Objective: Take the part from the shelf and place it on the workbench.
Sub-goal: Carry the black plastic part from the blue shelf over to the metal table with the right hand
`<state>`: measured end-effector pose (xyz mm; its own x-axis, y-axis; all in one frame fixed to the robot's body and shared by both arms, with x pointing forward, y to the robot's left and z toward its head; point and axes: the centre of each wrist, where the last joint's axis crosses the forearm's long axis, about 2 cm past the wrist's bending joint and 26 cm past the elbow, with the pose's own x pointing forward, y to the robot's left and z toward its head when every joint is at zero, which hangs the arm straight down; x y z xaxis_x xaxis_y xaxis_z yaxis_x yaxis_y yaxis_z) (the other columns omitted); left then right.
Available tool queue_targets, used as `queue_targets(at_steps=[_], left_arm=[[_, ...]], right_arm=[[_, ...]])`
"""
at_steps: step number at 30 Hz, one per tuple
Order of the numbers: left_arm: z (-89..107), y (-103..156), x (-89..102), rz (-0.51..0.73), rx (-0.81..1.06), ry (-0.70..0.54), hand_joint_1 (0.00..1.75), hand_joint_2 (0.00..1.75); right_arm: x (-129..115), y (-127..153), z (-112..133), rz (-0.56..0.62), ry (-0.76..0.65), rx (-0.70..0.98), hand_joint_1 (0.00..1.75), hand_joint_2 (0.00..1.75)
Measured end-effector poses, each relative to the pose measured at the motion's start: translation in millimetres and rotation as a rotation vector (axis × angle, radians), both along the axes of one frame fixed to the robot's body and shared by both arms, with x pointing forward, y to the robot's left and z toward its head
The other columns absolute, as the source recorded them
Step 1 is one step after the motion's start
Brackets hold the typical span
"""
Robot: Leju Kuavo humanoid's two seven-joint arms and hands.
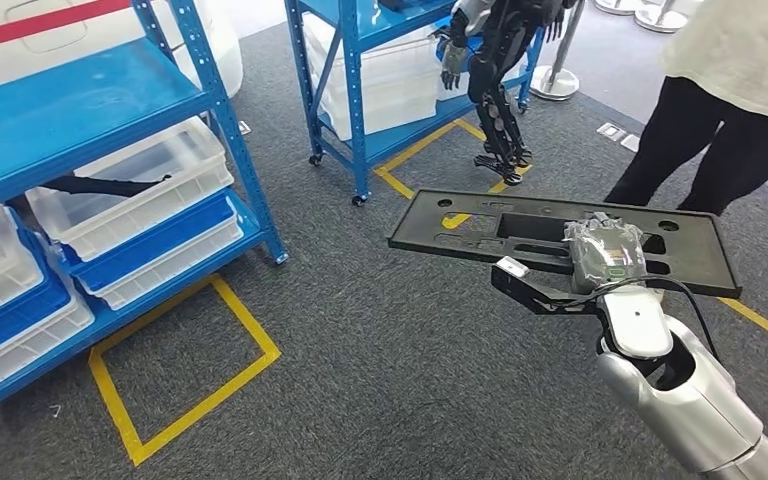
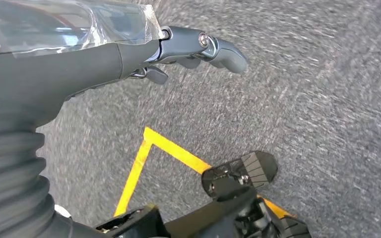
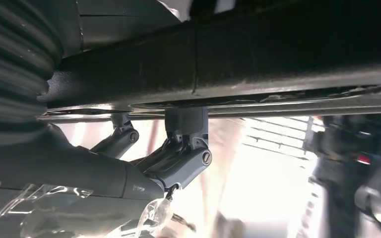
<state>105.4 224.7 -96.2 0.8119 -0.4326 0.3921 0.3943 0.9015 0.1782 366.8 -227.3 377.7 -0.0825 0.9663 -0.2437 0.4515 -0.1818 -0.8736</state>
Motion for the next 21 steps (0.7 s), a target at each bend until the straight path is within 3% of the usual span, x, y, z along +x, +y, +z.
queue_targets(at_steps=[21], left_arm=[[-0.4, 4.4, 0.8, 0.005, 0.007, -0.011, 0.00, 1.75]], right_arm=[[-0.3, -20.2, 8.3, -0.110, -0.010, 0.034, 1.75, 1.75]])
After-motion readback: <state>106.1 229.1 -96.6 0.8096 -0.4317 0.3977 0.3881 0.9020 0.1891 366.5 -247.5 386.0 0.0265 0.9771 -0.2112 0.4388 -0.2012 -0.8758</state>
